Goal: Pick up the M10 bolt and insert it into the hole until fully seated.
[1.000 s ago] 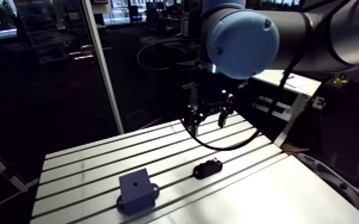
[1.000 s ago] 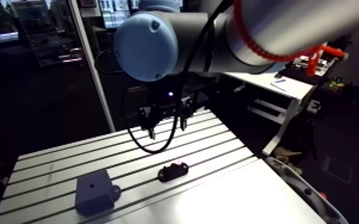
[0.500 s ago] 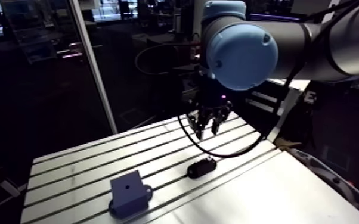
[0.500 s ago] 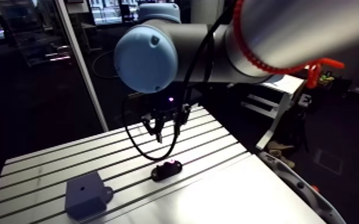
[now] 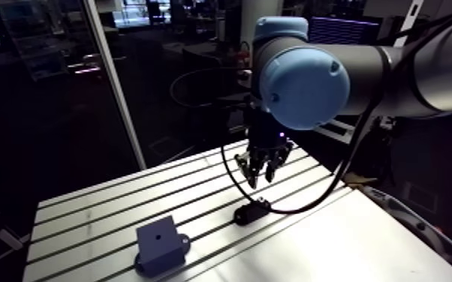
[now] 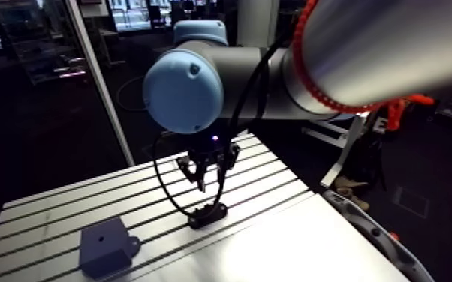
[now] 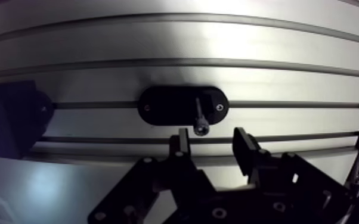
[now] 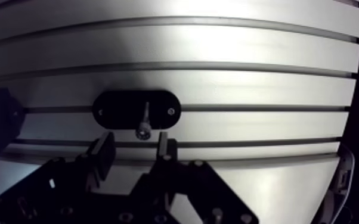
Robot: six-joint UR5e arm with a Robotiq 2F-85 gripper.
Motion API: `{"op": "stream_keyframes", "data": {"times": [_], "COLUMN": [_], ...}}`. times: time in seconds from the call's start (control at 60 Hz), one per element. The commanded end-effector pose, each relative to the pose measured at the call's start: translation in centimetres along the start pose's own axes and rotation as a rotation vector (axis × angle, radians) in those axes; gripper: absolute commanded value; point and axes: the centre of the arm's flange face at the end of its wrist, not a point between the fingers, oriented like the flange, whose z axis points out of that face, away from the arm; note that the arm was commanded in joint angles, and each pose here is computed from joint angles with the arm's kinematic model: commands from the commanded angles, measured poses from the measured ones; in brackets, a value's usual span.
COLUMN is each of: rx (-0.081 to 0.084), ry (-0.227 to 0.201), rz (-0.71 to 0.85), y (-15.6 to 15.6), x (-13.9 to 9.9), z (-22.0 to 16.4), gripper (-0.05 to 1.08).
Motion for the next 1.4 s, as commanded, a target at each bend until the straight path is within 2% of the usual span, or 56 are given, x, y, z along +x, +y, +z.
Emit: {"op": "stream_keyframes", "data": {"times": [0.017, 0.65, 0.883, 1.1, 1.4], "rx": [0.007, 0.013, -0.003, 0.000, 0.011], "ry": [-0.015, -0.031, -0.016, -0.020, -0.039], "rz": [0.001, 0.001, 0.000, 0.001, 0.004], "y": [-0.3, -0.3, 0.1, 0.1, 0.0], "x": [-0.5, -0.5, -0.1, 0.0, -0.2], "z": [0.8, 1.6, 2.1, 2.5, 3.4], "gripper": [0.50, 0.51, 0.52, 0.52, 0.52]}}
